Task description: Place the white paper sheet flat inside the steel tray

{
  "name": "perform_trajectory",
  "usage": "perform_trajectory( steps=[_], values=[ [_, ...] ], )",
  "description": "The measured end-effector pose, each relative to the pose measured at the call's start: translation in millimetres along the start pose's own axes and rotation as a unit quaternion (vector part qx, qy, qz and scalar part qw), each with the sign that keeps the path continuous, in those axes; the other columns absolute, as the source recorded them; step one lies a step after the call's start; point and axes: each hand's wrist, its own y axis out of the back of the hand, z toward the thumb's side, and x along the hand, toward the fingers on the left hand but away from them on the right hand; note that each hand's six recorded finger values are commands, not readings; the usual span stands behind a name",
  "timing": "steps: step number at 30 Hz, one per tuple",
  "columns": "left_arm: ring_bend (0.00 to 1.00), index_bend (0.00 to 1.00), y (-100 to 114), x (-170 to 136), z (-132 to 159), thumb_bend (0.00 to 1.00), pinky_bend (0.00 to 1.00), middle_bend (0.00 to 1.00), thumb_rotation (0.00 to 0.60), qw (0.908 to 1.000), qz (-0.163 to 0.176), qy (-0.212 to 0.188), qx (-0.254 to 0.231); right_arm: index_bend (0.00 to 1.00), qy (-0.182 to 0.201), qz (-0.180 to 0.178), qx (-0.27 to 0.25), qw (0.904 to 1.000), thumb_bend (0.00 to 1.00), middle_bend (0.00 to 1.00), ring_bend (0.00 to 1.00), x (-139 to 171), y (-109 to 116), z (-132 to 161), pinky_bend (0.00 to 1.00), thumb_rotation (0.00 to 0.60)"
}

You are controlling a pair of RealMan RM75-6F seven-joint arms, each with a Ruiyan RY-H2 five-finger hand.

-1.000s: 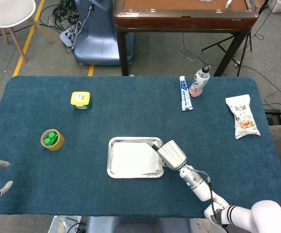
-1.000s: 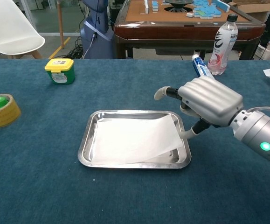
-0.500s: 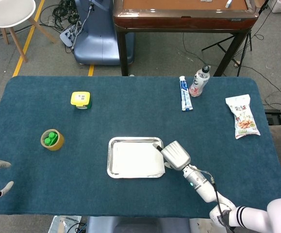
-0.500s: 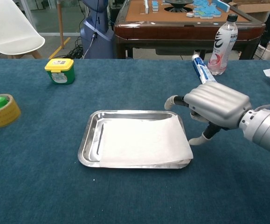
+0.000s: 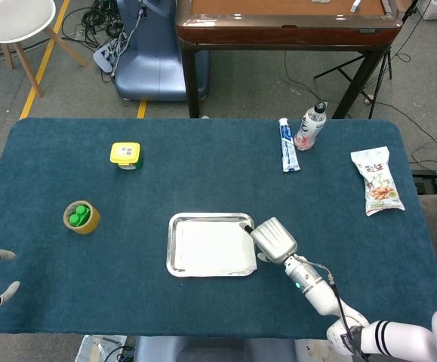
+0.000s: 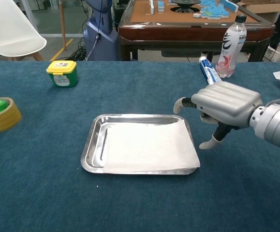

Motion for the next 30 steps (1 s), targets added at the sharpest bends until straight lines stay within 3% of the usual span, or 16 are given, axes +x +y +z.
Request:
perform_trajectory(
  steps=[7,8,12,15,18,25,30],
  values=[
    [0.29,0.39,0.0,-0.2,0.4,0.19,0.46,0.37,0.6,1.0,0.0,0.0,0.0,0.26,0.024,-0.007,-0.018,0.9995,0.03,1.0,0.99,6.1,9.5,7.3,1.0,0.6],
    [0.29,0.39,0.0,-0.2,0.4,0.19,0.46,0.37,0.6,1.0,0.0,0.0,0.001,0.27,0.03,-0.006,-0.023,0.9993,0.08,1.0,0.99,7.2,10.4,9.5,1.0,0.6],
    [0.29,0.39,0.6,-0.2,0.3,0.19,0.46,0.37,0.6,1.0,0.001,0.0,0.0,0.29,0.049,-0.003,-0.04,0.998,0.51,1.0,0.99,10.2,13.4,17.6,1.0,0.6],
    [0.29,0.39,1.2,-0.4,0.1,0.19,0.45,0.37,0.6,1.0,0.002,0.0,0.0,0.3,0.062,0.003,-0.039,0.9973,0.72,1.0,0.99,11.8,12.4,23.1,1.0,0.6],
    [0.29,0.39,1.6,-0.4,-0.1,0.19,0.46,0.37,0.6,1.0,0.003,0.0,0.0,0.3,0.073,0.014,-0.035,0.9966,0.82,1.0,0.99,13.5,9.6,28.8,1.0,0.6],
    [0.29,0.39,2.8,-0.4,-0.6,0.19,0.45,0.37,0.6,1.0,0.007,0.001,0.0,0.3,0.094,0.04,-0.023,0.9945,0.98,1.0,1.0,18.7,1.3,40.2,1.0,0.6],
    [0.29,0.39,2.4,-0.4,-0.5,0.19,0.46,0.37,0.6,1.0,0.006,0.001,0.0,0.3,0.102,0.055,-0.015,0.9931,1.0,1.0,1.0,20.6,-3.3,45.3,1.0,0.6]
  ],
)
